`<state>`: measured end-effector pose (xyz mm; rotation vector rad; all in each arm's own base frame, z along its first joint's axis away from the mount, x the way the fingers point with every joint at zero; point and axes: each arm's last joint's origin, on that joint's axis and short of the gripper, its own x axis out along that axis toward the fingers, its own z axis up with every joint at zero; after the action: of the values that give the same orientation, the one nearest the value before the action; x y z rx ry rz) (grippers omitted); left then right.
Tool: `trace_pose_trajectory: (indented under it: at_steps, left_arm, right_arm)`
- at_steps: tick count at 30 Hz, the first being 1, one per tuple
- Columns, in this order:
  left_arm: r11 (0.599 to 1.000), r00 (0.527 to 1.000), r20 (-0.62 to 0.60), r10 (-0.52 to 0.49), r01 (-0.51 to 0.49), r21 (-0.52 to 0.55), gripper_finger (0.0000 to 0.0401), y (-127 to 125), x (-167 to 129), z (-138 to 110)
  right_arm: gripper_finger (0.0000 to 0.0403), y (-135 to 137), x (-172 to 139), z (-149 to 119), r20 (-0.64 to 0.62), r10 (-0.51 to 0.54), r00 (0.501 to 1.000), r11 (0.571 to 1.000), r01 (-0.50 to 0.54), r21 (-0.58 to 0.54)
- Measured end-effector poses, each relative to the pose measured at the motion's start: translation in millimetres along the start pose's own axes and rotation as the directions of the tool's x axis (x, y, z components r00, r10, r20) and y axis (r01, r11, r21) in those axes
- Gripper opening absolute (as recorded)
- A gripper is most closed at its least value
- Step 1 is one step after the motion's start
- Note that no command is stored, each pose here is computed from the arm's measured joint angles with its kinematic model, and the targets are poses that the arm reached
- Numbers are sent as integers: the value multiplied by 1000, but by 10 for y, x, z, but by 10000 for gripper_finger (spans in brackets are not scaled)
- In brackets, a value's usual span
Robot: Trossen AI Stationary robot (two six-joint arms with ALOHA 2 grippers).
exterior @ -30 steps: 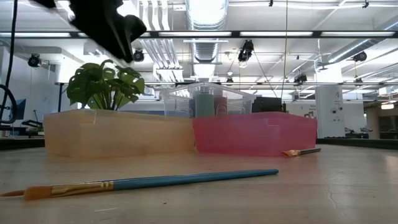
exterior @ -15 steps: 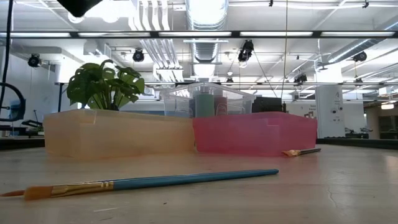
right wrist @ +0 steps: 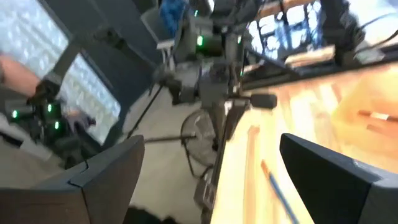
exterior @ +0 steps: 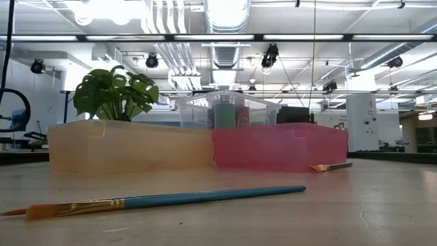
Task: Pick & Place Paint Supplies
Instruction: Put the bottom blue paint brush into the yellow bin
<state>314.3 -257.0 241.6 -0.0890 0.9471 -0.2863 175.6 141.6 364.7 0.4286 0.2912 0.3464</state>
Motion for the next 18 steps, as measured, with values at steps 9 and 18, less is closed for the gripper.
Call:
trace_pose_trajectory:
  at_steps: [9,18]
  left_arm:
    - [996,995,-40,86,-87,-24,102,-57,191,110]
    - [972,983,-73,167,-177,-154,102,26,193,78]
  right_arm:
    - [370,28,-22,-88,-63,-5,998,1000,5,-1]
    - [370,-32,7,-176,-71,-57,996,998,56,-22]
